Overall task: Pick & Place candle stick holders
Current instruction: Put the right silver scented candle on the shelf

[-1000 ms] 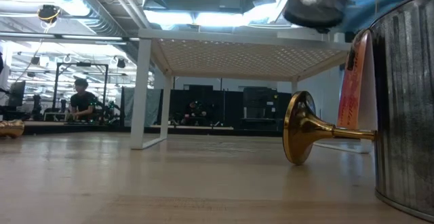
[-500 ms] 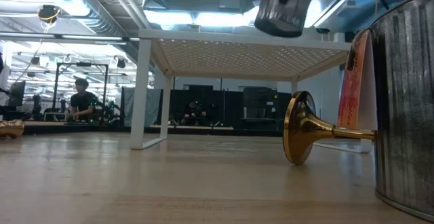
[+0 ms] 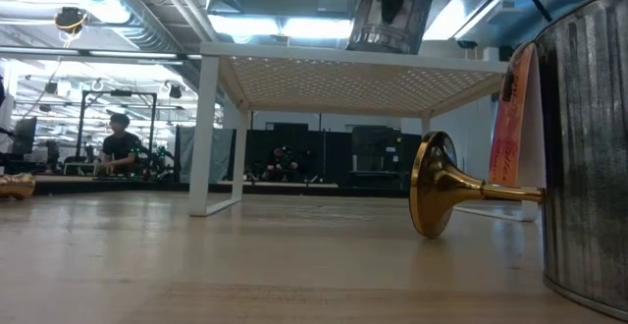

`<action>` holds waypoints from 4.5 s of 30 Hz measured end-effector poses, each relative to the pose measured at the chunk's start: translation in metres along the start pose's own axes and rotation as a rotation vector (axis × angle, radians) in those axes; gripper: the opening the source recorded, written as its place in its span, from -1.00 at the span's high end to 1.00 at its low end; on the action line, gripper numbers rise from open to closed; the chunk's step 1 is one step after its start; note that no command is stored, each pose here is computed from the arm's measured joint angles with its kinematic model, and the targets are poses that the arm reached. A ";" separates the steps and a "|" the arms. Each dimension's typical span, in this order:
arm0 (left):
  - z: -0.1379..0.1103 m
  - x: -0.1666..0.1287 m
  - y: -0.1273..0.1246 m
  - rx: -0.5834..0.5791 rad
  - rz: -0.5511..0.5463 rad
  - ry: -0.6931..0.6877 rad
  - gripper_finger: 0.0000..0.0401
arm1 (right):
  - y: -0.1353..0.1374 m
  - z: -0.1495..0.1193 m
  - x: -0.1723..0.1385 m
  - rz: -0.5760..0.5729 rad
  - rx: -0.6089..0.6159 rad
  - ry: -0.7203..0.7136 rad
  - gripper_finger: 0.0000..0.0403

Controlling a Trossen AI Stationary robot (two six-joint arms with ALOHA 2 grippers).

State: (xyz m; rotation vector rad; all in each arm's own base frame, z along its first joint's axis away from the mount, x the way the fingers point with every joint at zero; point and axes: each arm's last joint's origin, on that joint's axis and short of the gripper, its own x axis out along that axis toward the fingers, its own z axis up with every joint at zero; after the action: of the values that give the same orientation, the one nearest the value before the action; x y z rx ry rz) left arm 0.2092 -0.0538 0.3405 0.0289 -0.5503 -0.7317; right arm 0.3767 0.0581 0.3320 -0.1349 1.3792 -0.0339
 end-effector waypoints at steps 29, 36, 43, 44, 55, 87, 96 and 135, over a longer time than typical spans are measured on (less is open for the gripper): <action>0.000 0.000 0.000 0.000 0.000 0.000 -0.09 | 0.007 0.009 0.004 -0.074 -0.058 -0.075 -0.88; 0.000 0.000 0.000 0.000 0.000 0.000 -0.09 | 0.007 0.009 0.004 -0.075 -0.057 -0.075 -0.89; 0.000 0.000 0.000 0.000 0.000 0.000 -0.09 | 0.007 0.009 0.004 -0.067 -0.053 -0.074 -0.89; 0.000 0.000 0.000 0.000 0.000 0.000 -0.09 | 0.007 0.009 0.004 -0.067 -0.054 -0.074 -0.89; 0.000 0.000 0.000 0.000 -0.001 0.000 -0.09 | 0.007 0.009 0.004 -0.084 -0.056 -0.078 -0.98; 0.000 0.000 0.000 -0.001 -0.001 0.001 -0.09 | 0.010 0.014 0.003 -0.075 -0.077 -0.127 -0.99; 0.000 0.000 0.000 -0.001 -0.001 0.001 -0.09 | 0.011 0.015 0.002 -0.050 -0.079 -0.134 -0.99; 0.000 0.000 0.000 -0.009 -0.001 0.002 -0.09 | 0.014 0.035 -0.027 -0.053 -0.047 -0.495 -0.99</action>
State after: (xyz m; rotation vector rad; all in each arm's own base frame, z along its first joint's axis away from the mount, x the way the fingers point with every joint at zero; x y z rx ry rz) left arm 0.2093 -0.0539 0.3403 0.0217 -0.5448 -0.7349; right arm 0.4053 0.0779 0.3630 -0.2043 0.8827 -0.0115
